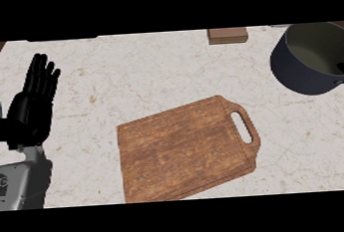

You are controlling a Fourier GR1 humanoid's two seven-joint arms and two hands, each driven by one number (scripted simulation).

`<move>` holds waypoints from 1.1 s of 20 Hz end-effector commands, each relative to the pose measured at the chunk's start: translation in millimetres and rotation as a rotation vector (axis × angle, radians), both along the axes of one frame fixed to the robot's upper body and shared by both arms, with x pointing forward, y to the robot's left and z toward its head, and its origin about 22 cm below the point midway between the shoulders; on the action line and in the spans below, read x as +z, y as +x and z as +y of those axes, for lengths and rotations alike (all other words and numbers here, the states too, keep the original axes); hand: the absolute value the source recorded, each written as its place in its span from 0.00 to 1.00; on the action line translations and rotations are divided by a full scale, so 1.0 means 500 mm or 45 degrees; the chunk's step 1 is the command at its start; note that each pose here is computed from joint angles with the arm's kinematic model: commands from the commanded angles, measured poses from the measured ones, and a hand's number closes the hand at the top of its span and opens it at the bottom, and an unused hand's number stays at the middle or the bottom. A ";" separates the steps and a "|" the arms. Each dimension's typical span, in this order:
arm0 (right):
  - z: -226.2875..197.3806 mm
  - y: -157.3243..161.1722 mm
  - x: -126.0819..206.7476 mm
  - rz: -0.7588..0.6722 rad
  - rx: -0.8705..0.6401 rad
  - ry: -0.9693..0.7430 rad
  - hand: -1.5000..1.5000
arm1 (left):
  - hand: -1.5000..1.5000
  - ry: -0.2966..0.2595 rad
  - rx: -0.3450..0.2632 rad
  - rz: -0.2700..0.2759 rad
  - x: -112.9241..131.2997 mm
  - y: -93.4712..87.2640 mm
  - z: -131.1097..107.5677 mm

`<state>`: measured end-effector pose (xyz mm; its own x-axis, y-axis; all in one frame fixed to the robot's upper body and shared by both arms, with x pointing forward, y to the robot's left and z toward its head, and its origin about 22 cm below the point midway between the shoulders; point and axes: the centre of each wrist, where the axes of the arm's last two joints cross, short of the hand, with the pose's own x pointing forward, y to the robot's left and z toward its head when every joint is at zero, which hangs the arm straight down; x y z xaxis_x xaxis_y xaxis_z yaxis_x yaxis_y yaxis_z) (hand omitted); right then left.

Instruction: Pick the croissant from the cutting board and place it in the pot

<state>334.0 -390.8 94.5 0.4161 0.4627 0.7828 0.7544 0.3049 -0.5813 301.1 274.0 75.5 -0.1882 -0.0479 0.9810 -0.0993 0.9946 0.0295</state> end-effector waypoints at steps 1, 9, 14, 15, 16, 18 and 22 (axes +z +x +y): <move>-0.018 -0.030 0.020 -0.226 -0.099 0.122 0.00 | 0.50 0.001 0.024 0.000 0.025 -0.001 0.009; -0.090 -0.161 -0.002 -0.420 -0.139 0.102 0.00 | 0.50 0.010 0.014 0.000 -0.012 0.010 -0.031; -0.134 -0.258 -0.009 -0.502 -0.153 0.114 0.00 | 0.50 -0.002 0.038 -0.004 0.015 -0.007 0.009; -0.132 -0.267 -0.035 -0.498 -0.143 0.089 0.00 | 0.50 -0.009 0.020 0.011 -0.011 0.027 -0.008; -0.150 -0.309 -0.038 -0.487 -0.174 0.064 0.00 | 0.50 -0.002 0.014 -0.018 0.023 -0.011 -0.005; -0.149 -0.346 -0.022 -0.509 -0.198 0.065 0.00 | 0.50 0.000 0.001 0.018 0.003 -0.024 0.007; -0.180 -0.406 -0.049 -0.514 -0.197 0.080 0.00 | 0.50 -0.002 0.028 0.023 -0.013 -0.025 -0.029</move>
<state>164.7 -469.9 82.4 0.1359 0.3640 0.9214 0.9523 0.2085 -0.2228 297.8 267.4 76.6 -0.1802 -0.0480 0.9825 -0.1095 0.9936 0.0284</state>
